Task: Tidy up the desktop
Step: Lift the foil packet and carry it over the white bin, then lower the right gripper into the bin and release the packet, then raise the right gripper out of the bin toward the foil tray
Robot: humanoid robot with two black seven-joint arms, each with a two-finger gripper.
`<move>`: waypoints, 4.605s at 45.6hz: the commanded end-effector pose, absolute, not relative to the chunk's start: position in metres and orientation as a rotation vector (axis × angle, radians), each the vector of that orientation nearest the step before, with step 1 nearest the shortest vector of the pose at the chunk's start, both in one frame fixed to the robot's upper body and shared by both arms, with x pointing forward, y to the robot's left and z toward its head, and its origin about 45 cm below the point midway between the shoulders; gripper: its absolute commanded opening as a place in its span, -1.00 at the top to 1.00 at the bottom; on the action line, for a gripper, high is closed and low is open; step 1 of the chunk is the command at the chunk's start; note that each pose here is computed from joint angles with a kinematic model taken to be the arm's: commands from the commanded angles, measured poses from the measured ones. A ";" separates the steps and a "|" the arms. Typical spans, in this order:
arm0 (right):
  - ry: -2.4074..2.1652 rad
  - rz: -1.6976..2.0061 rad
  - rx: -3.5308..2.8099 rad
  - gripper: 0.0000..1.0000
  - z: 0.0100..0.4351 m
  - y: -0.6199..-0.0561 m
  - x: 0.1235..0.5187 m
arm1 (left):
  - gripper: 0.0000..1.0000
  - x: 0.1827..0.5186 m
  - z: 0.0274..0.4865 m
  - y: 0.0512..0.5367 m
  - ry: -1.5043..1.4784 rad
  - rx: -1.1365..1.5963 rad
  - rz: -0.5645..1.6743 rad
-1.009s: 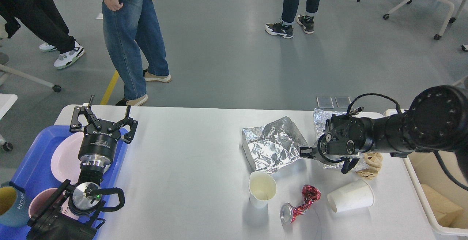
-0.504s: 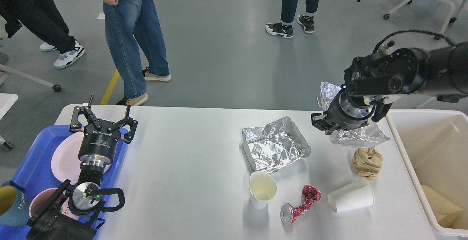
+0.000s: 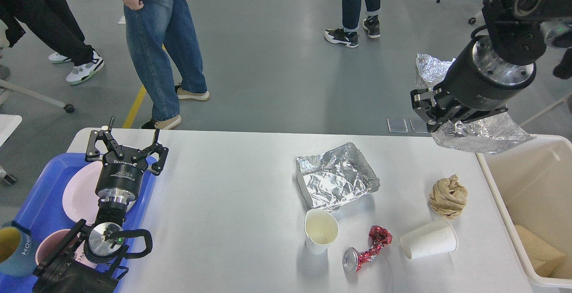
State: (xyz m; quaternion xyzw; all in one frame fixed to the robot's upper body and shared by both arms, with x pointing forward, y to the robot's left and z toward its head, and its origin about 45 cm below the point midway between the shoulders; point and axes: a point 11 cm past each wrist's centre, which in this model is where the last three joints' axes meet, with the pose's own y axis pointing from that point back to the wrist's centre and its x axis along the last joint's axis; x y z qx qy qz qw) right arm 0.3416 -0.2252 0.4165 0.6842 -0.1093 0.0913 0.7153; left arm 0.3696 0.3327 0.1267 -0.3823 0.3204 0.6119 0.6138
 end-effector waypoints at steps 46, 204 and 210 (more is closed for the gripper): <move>-1.009 -0.121 1.184 1.00 0.354 -0.543 0.400 | -0.93 0.370 0.127 0.333 0.738 -0.883 1.411; -0.233 0.169 1.424 -1.00 0.432 -0.237 0.340 | -0.93 0.370 0.127 0.333 0.738 -0.881 1.411; -0.179 0.184 1.451 -1.00 0.428 -0.221 0.325 | -0.93 0.370 0.127 0.333 0.738 -0.881 1.410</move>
